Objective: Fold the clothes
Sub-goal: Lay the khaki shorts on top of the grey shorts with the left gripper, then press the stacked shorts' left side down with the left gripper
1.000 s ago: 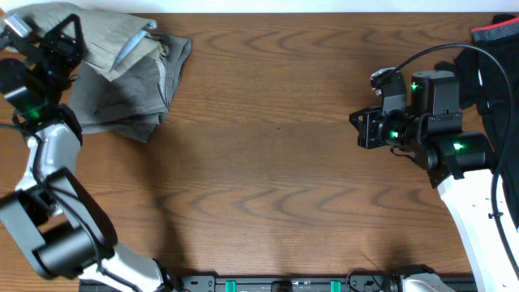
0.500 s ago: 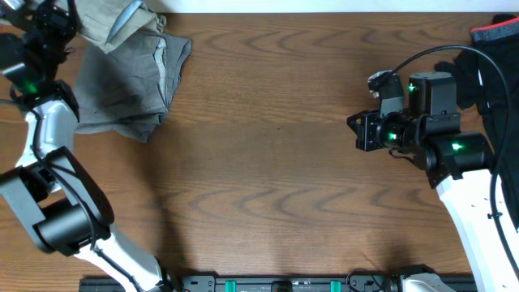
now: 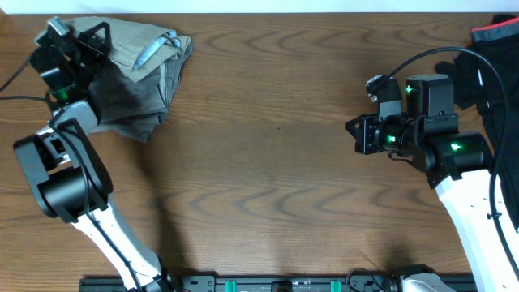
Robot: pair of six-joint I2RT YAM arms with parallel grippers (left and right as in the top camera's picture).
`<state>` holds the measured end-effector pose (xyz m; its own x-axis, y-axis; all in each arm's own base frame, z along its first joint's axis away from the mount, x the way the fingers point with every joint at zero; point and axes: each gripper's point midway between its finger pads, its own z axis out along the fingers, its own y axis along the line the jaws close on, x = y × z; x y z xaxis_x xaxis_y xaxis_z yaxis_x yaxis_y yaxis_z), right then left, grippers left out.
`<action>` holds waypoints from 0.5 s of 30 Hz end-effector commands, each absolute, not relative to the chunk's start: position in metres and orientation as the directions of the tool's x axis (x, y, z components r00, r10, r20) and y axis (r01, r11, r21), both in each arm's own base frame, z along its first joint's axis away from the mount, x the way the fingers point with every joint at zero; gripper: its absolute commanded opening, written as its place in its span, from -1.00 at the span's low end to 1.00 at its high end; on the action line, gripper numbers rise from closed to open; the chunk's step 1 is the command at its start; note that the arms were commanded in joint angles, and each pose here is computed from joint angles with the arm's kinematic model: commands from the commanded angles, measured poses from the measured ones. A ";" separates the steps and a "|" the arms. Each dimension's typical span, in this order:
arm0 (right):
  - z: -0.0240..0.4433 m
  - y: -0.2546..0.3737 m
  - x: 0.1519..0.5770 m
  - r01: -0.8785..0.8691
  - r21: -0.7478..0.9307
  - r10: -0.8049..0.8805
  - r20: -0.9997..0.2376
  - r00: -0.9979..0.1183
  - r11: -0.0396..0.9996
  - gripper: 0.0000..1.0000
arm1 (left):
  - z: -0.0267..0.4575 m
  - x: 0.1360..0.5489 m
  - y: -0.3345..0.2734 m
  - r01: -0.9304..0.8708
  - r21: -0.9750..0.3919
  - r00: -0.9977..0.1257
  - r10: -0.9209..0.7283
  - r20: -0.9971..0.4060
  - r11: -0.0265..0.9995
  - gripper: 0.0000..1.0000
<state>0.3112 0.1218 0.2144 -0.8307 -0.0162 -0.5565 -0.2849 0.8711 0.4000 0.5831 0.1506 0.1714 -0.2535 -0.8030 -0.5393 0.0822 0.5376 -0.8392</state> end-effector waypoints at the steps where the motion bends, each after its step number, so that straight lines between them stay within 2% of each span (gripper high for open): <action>1: 0.214 0.126 0.310 -0.284 0.416 -0.011 -0.547 -0.837 0.864 -0.98 | 0.194 0.576 0.140 0.143 -0.862 -0.323 -0.800 -0.505 0.486 -0.88; 3: 0.215 0.127 0.310 -0.287 0.416 -0.011 -0.552 -0.834 0.863 -0.97 | 0.187 0.573 0.133 0.119 -0.893 -0.376 -0.813 -0.446 0.435 -0.88; 9: 0.215 0.126 0.310 -0.282 0.419 -0.008 -0.547 -0.837 0.863 -0.98 | 0.167 0.564 0.124 0.004 -0.930 -0.456 -0.827 -0.330 0.368 -0.88; 15: 0.214 0.126 0.309 -0.277 0.421 -0.005 -0.543 -0.840 0.864 -0.97 | 0.160 0.544 0.119 -0.137 -0.920 -0.500 -0.827 -0.256 0.368 -0.88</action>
